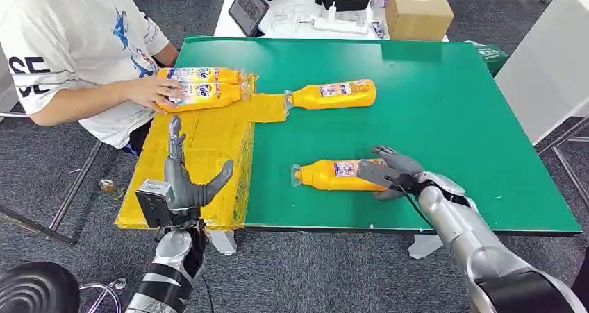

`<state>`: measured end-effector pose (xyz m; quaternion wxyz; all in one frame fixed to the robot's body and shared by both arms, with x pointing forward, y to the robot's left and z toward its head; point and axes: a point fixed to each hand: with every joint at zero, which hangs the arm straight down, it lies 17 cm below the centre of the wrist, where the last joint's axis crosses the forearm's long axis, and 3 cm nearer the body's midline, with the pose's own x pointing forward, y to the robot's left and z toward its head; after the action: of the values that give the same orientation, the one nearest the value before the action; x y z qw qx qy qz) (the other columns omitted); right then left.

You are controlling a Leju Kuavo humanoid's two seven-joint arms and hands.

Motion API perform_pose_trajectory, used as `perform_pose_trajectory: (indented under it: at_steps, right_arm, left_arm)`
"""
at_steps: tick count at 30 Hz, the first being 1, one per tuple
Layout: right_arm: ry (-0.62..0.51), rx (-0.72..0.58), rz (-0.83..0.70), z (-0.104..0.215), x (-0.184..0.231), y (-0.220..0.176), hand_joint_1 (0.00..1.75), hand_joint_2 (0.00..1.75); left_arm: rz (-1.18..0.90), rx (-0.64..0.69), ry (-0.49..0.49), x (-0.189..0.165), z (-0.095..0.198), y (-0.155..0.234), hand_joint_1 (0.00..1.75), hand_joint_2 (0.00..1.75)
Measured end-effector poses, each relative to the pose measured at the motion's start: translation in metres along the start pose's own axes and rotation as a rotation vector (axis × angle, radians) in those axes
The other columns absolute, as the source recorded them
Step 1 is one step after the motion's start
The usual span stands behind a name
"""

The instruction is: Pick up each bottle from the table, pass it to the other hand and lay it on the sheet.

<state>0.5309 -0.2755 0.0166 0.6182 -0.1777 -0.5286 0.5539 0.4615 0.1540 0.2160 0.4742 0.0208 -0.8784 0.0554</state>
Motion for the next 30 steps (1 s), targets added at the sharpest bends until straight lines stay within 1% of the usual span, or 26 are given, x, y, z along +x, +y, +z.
perform_pose_trajectory:
  at_steps: [2,3,4,8,9,11,12,13,14,18,21,23,25,26,28,30]
  right_arm:
    - [0.003,0.009,0.003,-0.001,-0.001,0.002,0.00,1.75]
    - [0.002,0.016,0.004,0.000,-0.001,0.004,0.31,1.75]
    - [0.000,0.018,0.006,-0.001,0.000,0.004,0.58,1.75]
    - [-0.021,0.022,-0.004,-0.001,0.005,0.006,0.58,1.75]
    - [-0.023,0.024,-0.003,-0.002,0.006,0.007,1.38,1.75]
    - [-0.025,0.026,-0.002,-0.002,0.006,0.008,1.73,1.75]
    - [-0.026,0.027,-0.002,-0.002,0.006,0.008,1.75,1.75]
    - [-0.026,0.026,-0.003,-0.002,0.007,0.008,1.71,1.75]
    - [-0.028,0.025,-0.004,-0.002,0.007,0.009,1.75,1.75]
    - [-0.040,0.010,-0.017,-0.002,0.009,0.009,1.75,1.75]
    - [-0.053,-0.018,-0.030,-0.003,0.013,0.011,1.75,1.75]
    - [-0.082,-0.066,-0.045,-0.003,0.020,0.009,1.75,1.75]
    - [-0.137,-0.175,-0.065,-0.002,0.036,0.003,1.75,1.75]
    - [-0.170,-0.266,-0.085,0.000,0.048,-0.005,1.75,1.75]
    - [-0.239,-0.441,-0.149,0.008,0.079,-0.023,1.75,1.75]
    - [-0.310,-0.627,-0.238,0.026,0.109,-0.051,1.75,1.75]
  left_arm:
    - [0.000,-0.002,0.005,-0.002,0.000,-0.001,0.00,1.75]
    - [0.002,-0.003,0.008,-0.003,0.001,-0.001,0.00,1.75]
    - [0.004,-0.004,0.011,-0.004,0.001,-0.002,0.00,1.75]
    - [0.014,-0.008,0.028,-0.009,0.003,-0.004,0.00,1.75]
    - [0.016,-0.011,0.031,-0.010,0.004,-0.005,0.00,1.75]
    - [0.017,-0.014,0.034,-0.011,0.004,-0.006,0.00,1.75]
    - [0.016,-0.015,0.036,-0.012,0.004,-0.006,0.00,1.75]
    - [0.017,-0.016,0.037,-0.012,0.004,-0.006,0.00,1.75]
    - [0.017,-0.017,0.039,-0.013,0.004,-0.006,0.00,1.75]
    - [0.024,-0.019,0.046,-0.015,0.005,-0.009,0.00,1.75]
    - [0.033,-0.022,0.054,-0.017,0.006,-0.011,0.00,1.75]
    - [0.037,-0.025,0.059,-0.018,0.007,-0.012,0.00,1.75]
    - [0.050,-0.028,0.066,-0.019,0.008,-0.014,0.00,1.75]
    - [0.064,-0.027,0.077,-0.020,0.009,-0.015,0.00,1.75]
    - [0.115,-0.027,0.125,-0.027,0.011,-0.016,0.00,1.75]
    - [0.209,-0.031,0.201,-0.037,0.016,-0.020,0.00,1.75]
